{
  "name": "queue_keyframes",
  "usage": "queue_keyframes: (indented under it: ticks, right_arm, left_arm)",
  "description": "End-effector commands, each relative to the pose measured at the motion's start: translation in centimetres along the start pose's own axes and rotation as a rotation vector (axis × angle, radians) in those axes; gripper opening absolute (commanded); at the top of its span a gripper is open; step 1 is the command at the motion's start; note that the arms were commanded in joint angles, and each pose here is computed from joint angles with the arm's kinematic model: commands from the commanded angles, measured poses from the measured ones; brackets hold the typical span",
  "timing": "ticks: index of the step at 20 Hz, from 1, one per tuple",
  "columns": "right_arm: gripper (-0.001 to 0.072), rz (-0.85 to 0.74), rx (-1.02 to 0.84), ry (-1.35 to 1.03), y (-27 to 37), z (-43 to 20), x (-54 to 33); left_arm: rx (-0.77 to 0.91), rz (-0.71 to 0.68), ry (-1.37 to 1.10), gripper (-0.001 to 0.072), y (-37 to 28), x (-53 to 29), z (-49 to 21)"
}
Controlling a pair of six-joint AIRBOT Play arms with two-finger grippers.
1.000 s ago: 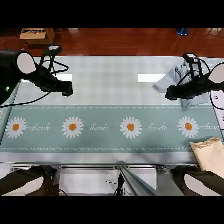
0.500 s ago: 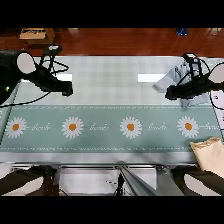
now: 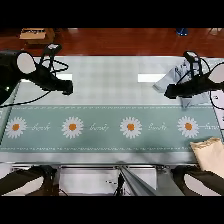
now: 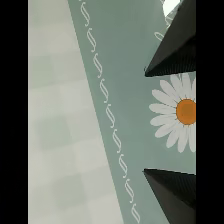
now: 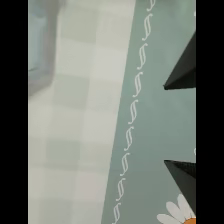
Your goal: Fold the shirts.
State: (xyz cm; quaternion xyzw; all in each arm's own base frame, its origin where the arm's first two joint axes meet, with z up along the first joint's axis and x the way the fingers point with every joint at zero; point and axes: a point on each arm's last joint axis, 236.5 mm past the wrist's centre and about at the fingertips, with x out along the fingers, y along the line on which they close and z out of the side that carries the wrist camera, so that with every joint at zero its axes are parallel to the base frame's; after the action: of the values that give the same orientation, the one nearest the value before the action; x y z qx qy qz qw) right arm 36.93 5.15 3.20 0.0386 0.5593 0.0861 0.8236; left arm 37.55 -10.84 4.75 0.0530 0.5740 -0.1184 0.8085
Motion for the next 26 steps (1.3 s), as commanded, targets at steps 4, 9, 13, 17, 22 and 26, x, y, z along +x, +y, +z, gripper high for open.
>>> queue_keyframes:
  ticks: [4,9,13,17,22,26]
  right_arm:
    - [0.0525,-0.137,0.018,-0.254,-3.3,5.9,-0.9]
    - [0.0524,-0.382,0.161,-0.544,-11.2,11.7,-4.4]
    - [0.0526,-0.441,0.355,-0.463,-19.2,9.8,-1.3]
    - [0.0527,-0.405,0.496,-0.337,-23.2,6.4,4.1]
    - [0.0529,-0.364,0.527,-0.229,-23.8,3.9,10.7]
    - [0.0318,-0.283,0.574,-0.287,-22.9,5.2,14.0]
  left_arm:
    - [0.000,0.000,-0.059,0.0683,0.0,1.0,1.8]
    - [0.026,0.039,-0.096,0.0685,1.0,1.3,2.8]
    - [0.026,0.050,-0.119,0.0686,1.3,1.2,3.4]
    - [0.026,0.049,-0.109,0.0687,1.3,1.3,3.1]
    - [0.013,0.022,-0.110,0.0686,0.7,1.3,3.1]
    - [-0.013,-0.037,-0.117,0.0685,-0.7,1.0,3.2]
